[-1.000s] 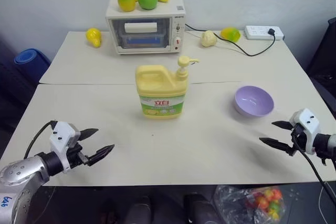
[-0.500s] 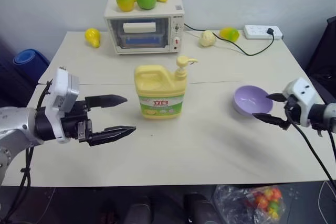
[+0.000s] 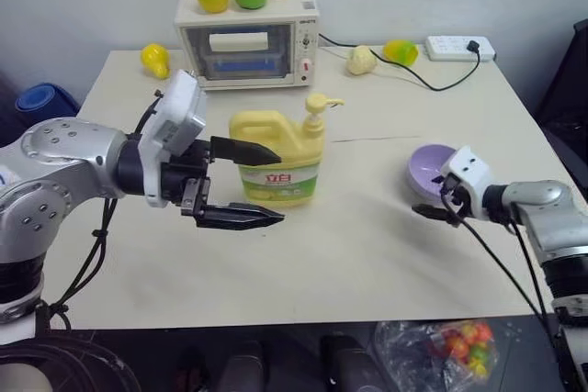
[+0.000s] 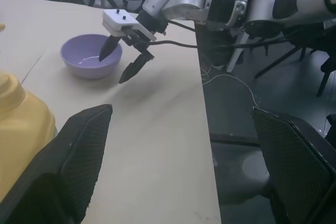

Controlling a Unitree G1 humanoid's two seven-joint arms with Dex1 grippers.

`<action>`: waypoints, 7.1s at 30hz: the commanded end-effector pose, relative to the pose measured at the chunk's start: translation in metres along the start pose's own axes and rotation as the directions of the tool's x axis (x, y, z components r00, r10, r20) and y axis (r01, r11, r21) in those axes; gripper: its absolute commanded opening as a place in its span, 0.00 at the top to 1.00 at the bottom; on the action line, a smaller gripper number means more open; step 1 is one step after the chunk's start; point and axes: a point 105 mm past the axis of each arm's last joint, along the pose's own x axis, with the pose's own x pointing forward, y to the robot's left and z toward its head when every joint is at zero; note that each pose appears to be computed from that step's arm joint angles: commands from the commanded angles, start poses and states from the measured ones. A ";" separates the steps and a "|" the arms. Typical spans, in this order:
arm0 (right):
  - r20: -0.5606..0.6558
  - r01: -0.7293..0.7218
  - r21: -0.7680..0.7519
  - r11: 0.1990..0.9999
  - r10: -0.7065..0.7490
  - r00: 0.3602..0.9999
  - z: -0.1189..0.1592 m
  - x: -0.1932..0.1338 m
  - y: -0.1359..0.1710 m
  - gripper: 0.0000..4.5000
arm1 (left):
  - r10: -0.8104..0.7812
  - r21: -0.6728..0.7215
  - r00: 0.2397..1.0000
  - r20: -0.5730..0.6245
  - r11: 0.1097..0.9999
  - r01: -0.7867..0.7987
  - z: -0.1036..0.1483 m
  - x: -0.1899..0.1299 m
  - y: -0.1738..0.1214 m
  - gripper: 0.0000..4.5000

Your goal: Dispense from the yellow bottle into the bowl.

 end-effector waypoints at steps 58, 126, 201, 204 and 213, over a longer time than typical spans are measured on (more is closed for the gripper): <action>0.112 -0.238 -0.662 0.711 0.407 0.906 0.151 0.000 0.037 1.00 | 0.197 0.070 0.953 0.229 0.974 -0.218 0.065 0.026 0.109 0.25; -0.039 -0.372 -0.801 0.470 0.578 0.815 0.197 -0.050 0.056 1.00 | 0.213 0.069 0.977 0.015 0.974 -0.214 0.007 0.055 0.125 0.99; -0.067 -0.392 -0.824 0.409 0.616 0.785 0.195 -0.060 0.066 1.00 | 0.302 -0.218 0.891 -0.340 0.896 -0.387 -0.101 0.082 0.119 0.99; -0.066 -0.391 -0.824 0.409 0.618 0.784 0.195 -0.060 0.067 1.00 | 0.310 -0.210 0.885 -0.348 0.894 -0.396 -0.102 0.081 0.121 0.99; -0.062 -0.388 -0.823 0.415 0.613 0.788 0.195 -0.059 0.065 1.00 | 0.318 -0.187 0.902 -0.290 0.906 -0.380 -0.084 0.079 0.124 0.99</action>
